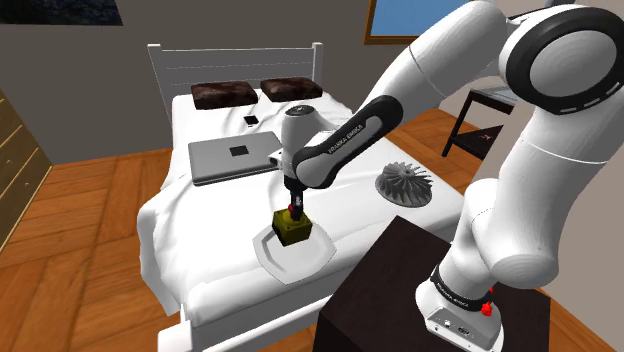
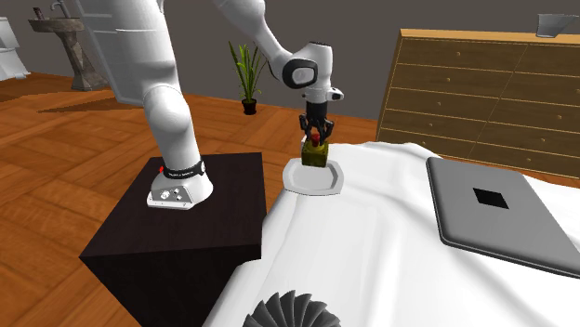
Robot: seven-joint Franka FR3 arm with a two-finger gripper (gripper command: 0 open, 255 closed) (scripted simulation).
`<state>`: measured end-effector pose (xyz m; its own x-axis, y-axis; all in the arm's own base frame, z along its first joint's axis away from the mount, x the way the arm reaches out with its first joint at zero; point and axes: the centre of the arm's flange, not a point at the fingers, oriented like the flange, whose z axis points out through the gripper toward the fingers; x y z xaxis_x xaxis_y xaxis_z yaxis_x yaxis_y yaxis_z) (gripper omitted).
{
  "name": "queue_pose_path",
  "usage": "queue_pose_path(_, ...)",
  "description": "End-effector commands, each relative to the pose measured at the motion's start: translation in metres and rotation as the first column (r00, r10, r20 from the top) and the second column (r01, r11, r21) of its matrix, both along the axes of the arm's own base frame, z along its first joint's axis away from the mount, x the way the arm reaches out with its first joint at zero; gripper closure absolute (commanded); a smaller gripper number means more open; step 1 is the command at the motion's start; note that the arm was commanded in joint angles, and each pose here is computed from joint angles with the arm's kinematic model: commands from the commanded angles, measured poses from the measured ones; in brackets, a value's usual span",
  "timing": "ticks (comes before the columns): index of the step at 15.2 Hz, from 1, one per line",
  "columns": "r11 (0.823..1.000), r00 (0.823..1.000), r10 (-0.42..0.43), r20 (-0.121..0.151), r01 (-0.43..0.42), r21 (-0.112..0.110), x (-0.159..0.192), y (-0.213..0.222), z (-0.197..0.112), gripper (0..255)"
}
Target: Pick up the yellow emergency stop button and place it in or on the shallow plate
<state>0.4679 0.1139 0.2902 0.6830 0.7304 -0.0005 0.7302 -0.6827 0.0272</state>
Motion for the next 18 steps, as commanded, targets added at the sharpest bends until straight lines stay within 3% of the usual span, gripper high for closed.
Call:
queue_pose_path(1,1.000,1.000,0.000,0.001,0.000,0.000,0.001,0.000,-0.010,255)
queue_pose_path(11,1.000,1.000,0.000,0.001,0.000,0.000,0.001,0.000,-0.063,255)
queue_pose_path(18,1.000,1.000,0.000,0.001,0.000,0.000,0.001,0.000,-0.066,255)
